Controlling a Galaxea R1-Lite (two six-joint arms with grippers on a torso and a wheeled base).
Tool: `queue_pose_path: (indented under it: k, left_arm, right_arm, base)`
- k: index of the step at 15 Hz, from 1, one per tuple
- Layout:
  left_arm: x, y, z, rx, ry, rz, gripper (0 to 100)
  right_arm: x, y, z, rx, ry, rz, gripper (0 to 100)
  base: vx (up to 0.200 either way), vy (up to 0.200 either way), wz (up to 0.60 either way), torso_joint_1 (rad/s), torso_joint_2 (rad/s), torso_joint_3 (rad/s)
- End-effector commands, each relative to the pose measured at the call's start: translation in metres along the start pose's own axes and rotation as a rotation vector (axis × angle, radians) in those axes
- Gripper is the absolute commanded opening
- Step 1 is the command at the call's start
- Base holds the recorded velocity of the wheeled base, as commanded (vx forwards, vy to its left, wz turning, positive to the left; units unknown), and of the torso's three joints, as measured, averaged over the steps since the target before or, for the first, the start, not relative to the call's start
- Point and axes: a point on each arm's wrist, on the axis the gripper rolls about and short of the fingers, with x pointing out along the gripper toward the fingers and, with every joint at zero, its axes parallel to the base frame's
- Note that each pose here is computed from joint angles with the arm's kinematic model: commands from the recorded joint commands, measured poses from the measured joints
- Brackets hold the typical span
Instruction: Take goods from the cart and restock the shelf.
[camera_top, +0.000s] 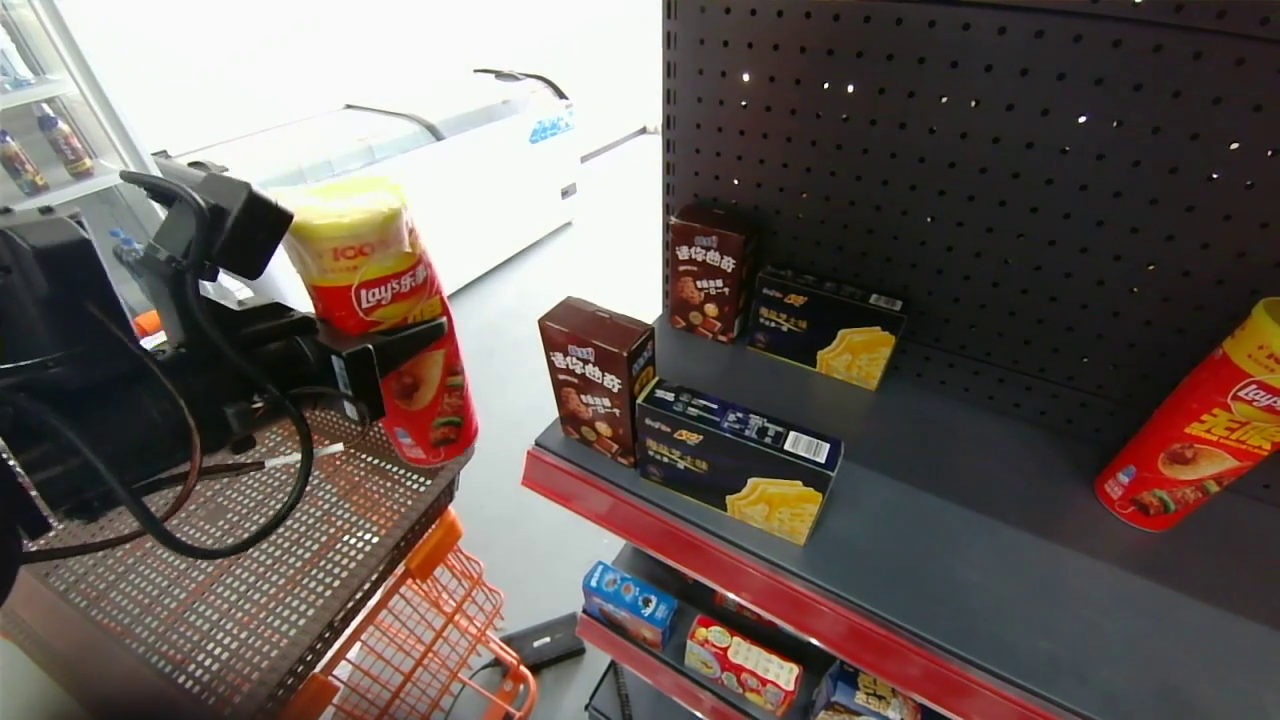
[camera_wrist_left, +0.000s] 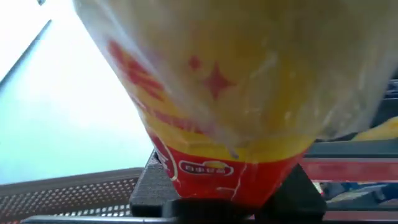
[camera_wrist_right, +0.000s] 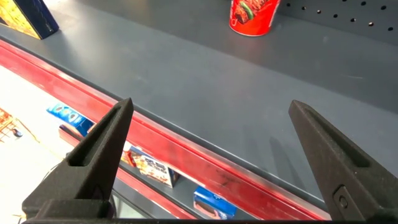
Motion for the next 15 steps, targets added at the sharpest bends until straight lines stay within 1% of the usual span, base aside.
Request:
queue_pose_path:
  k: [1, 2, 3, 4, 5, 6, 7, 8, 9, 10, 11, 12, 15]
  left_arm:
    - [-0.014, -0.010, 0.015, 0.015, -0.049, -0.040, 0]
    - [-0.019, -0.015, 0.017, -0.012, -0.044, -0.102, 0]
    - [-0.021, -0.016, 0.016, -0.022, -0.034, -0.129, 0]
    - [-0.021, -0.016, 0.016, -0.020, -0.039, -0.130, 0]
    - [-0.023, -0.018, 0.016, -0.014, -0.046, -0.159, 0]
    - [-0.022, -0.023, 0.019, -0.006, -0.069, -0.213, 0]
    - [-0.020, -0.033, 0.021, -0.003, -0.081, -0.267, 0]
    - [-0.019, -0.042, 0.021, -0.005, -0.082, -0.305, 0]
    - [-0.018, -0.046, 0.020, -0.004, -0.081, -0.326, 0]
    - [-0.017, -0.054, 0.022, -0.003, -0.086, -0.364, 0]
    - [-0.017, -0.055, 0.023, -0.002, -0.088, -0.368, 0]
    - [-0.016, -0.064, 0.026, -0.003, -0.100, -0.409, 0]
    - [-0.016, -0.078, 0.025, -0.009, -0.090, -0.471, 0]
  right_arm:
    - [0.000, 0.000, 0.000, 0.000, 0.000, 0.001, 100]
    - [0.000, 0.000, 0.000, 0.000, 0.000, 0.001, 100]
    - [0.000, 0.000, 0.000, 0.000, 0.000, 0.001, 100]
    - [0.000, 0.000, 0.000, 0.000, 0.000, 0.001, 100]
    - [0.000, 0.000, 0.000, 0.000, 0.000, 0.001, 100]
    - [0.000, 0.000, 0.000, 0.000, 0.002, 0.001, 100]
    - [0.000, 0.000, 0.000, 0.000, 0.000, 0.001, 100]
    - [0.000, 0.000, 0.000, 0.000, 0.000, 0.001, 100]
    - [0.000, 0.000, 0.000, 0.000, 0.000, 0.001, 100]
    - [0.000, 0.000, 0.000, 0.000, 0.000, 0.001, 100]
    - [0.000, 0.000, 0.000, 0.000, 0.000, 0.001, 100]
    - [0.000, 0.000, 0.000, 0.000, 0.000, 0.001, 100]
    - [0.000, 0.000, 0.000, 0.000, 0.000, 0.001, 100]
  base:
    - [0.000, 0.000, 0.00, 0.000, 0.00, 0.000]
    - [0.000, 0.000, 0.00, 0.000, 0.00, 0.000]
    - [0.000, 0.000, 0.00, 0.000, 0.00, 0.000]
    - [0.000, 0.000, 0.00, 0.000, 0.00, 0.000]
    - [0.000, 0.000, 0.00, 0.000, 0.00, 0.000]
    - [0.000, 0.000, 0.00, 0.000, 0.00, 0.000]
    - [0.000, 0.000, 0.00, 0.000, 0.00, 0.000]
    - [0.000, 0.000, 0.00, 0.000, 0.00, 0.000]
    - [0.000, 0.000, 0.00, 0.000, 0.00, 0.000]
    - [0.000, 0.000, 0.00, 0.000, 0.00, 0.000]
    - [0.000, 0.000, 0.00, 0.000, 0.00, 0.000]
    - [0.000, 0.000, 0.00, 0.000, 0.00, 0.000]
    - [0.000, 0.000, 0.00, 0.000, 0.00, 0.000]
